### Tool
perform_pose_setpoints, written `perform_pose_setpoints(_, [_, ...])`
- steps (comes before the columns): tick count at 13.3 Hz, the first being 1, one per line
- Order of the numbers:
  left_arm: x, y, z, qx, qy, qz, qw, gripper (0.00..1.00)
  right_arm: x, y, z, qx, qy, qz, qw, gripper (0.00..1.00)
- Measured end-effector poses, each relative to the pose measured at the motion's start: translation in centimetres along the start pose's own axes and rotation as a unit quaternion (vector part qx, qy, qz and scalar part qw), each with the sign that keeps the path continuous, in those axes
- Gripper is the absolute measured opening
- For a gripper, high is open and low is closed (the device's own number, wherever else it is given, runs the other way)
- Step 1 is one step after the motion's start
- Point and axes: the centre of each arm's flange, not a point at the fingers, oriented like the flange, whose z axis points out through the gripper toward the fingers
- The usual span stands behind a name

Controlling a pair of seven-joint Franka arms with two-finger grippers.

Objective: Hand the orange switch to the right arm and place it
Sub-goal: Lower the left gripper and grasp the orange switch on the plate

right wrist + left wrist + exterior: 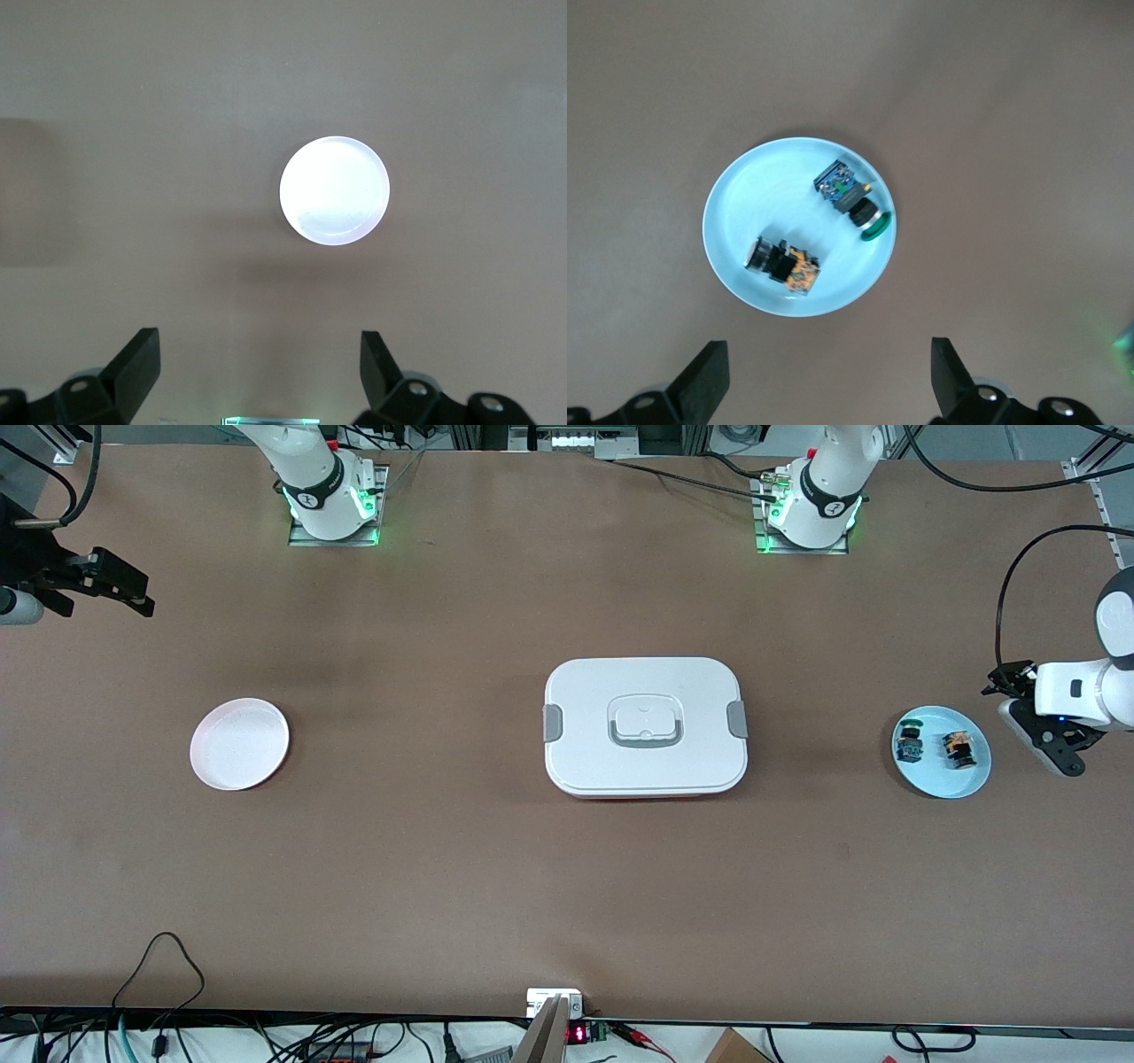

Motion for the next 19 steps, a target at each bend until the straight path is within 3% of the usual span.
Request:
perform_pose_setpoints(4, [-1.9, -0.5, 4.4, 0.037, 0.018, 0.105, 0.994, 1.0, 0.1, 0.0, 0.1, 0.0, -0.001, 0.0, 1.0, 1.0])
perform_pose_setpoints(10, [-2.8, -0.8, 11.0, 0.099, 0.027, 0.255, 0.961, 1.0, 0.1, -1.2, 0.2, -0.001, -0.002, -0.011, 1.0, 1.0])
perform_pose_setpoints(13, [-2.3, -1.5, 13.4, 0.11, 0.029, 0.285, 0.952, 1.0, 0.0, -2.2, 0.2, -0.001, -0.006, -0.02, 1.0, 1.0])
perform_pose_setpoints(19, [-4.4, -2.7, 17.5, 0.111, 0.064, 0.268, 0.955, 1.0, 0.0, -2.7, 0.3, -0.002, -0.007, -0.025, 1.0, 1.0])
